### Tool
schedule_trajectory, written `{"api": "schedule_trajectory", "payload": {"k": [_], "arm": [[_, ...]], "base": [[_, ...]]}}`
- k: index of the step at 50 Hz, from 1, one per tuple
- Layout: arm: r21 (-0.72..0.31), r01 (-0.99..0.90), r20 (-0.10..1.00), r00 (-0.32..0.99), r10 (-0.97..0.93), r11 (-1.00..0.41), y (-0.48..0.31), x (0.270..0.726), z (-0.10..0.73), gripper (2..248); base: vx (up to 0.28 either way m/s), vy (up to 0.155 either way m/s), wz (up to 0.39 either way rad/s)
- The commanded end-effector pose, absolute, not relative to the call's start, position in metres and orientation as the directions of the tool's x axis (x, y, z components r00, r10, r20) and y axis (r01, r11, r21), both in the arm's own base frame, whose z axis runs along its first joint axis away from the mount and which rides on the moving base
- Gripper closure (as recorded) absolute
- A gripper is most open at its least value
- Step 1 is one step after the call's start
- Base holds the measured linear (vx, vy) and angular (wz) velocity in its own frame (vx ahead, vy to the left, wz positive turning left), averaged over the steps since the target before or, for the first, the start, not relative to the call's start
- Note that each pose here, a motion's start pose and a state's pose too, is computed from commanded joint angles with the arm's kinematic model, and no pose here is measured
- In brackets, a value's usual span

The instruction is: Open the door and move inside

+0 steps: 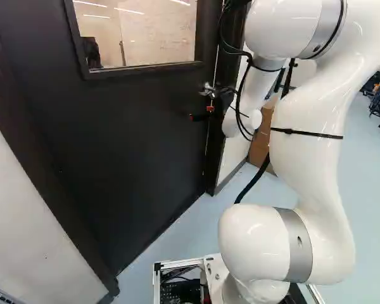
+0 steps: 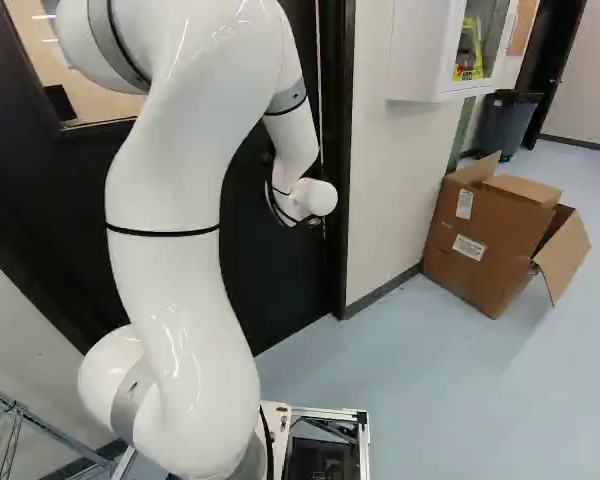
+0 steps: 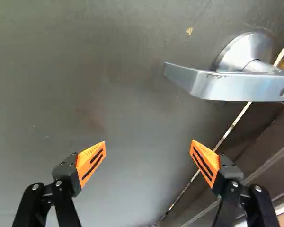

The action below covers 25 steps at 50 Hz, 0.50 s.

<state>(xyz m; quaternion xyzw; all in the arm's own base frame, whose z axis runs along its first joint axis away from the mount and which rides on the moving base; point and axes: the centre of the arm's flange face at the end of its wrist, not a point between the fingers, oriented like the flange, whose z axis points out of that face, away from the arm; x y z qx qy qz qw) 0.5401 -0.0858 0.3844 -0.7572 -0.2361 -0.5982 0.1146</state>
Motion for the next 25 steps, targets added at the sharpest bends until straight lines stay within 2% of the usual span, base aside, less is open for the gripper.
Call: {"api": "schedule_trajectory", "payload": {"k": [25], "arm": [[0.126, 0.529, 0.961, 0.147, 0.236, -0.839, -0.074, 0.569, 0.381, 3]], "base": [[0.0, 0.0, 0.0]]}}
